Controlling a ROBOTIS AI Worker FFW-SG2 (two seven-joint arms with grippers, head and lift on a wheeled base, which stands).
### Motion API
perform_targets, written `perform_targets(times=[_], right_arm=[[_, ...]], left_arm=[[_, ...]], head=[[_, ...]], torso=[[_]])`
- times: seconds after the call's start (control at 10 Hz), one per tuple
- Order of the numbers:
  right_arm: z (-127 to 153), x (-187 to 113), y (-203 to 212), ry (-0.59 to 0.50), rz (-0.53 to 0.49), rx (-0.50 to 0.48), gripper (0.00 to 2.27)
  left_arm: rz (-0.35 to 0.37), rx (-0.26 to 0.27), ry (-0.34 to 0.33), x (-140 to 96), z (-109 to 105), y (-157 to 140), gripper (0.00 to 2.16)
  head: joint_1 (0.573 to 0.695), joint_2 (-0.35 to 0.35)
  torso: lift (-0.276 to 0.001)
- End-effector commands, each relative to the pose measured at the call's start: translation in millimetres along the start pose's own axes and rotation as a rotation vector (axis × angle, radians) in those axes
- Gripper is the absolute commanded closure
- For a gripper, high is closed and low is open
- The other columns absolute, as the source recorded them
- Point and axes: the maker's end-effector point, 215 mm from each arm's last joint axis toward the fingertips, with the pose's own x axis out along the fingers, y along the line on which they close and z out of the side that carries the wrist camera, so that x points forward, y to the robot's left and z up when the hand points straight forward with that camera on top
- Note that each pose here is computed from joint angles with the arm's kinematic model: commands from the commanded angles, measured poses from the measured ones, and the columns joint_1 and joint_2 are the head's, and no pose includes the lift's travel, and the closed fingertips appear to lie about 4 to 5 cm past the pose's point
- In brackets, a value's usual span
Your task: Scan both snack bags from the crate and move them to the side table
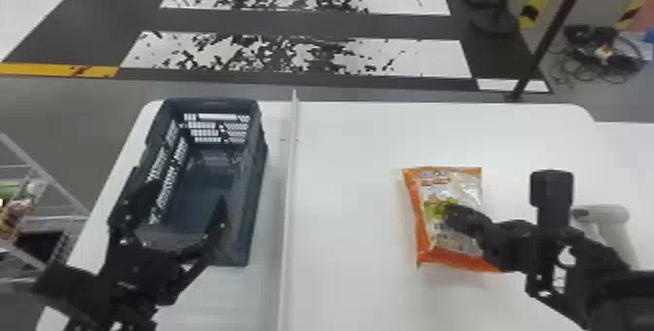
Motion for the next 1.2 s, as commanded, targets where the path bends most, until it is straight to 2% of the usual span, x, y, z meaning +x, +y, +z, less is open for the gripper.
perform_targets(times=[0.0, 0.6, 0.9, 1.1], right_arm=[[-15, 5, 1, 0.027, 0.002, -0.005, 2.24], [-28, 9, -9, 0.048, -0.012, -0.018, 2.24], [4, -5, -3, -0.019, -0.004, -0.032, 2.24], [16, -17, 4, -0.049, 0.005, -0.036, 2.24]], left_arm=[[0.0, 0.0, 0.002, 0, -1, 0, 0.1], [0.001, -0.001, 0.002, 0, -1, 0, 0.1], [0.0, -0.002, 0.0, -1, 0, -1, 0.1], [0.003, -0.001, -0.001, -1, 1, 0, 0.1]], head=[[0.695, 0.026], [0.695, 0.022], [0.695, 0.017], [0.695, 0.019]], torso=[[-0.075], [-0.075], [-0.075], [-0.075]])
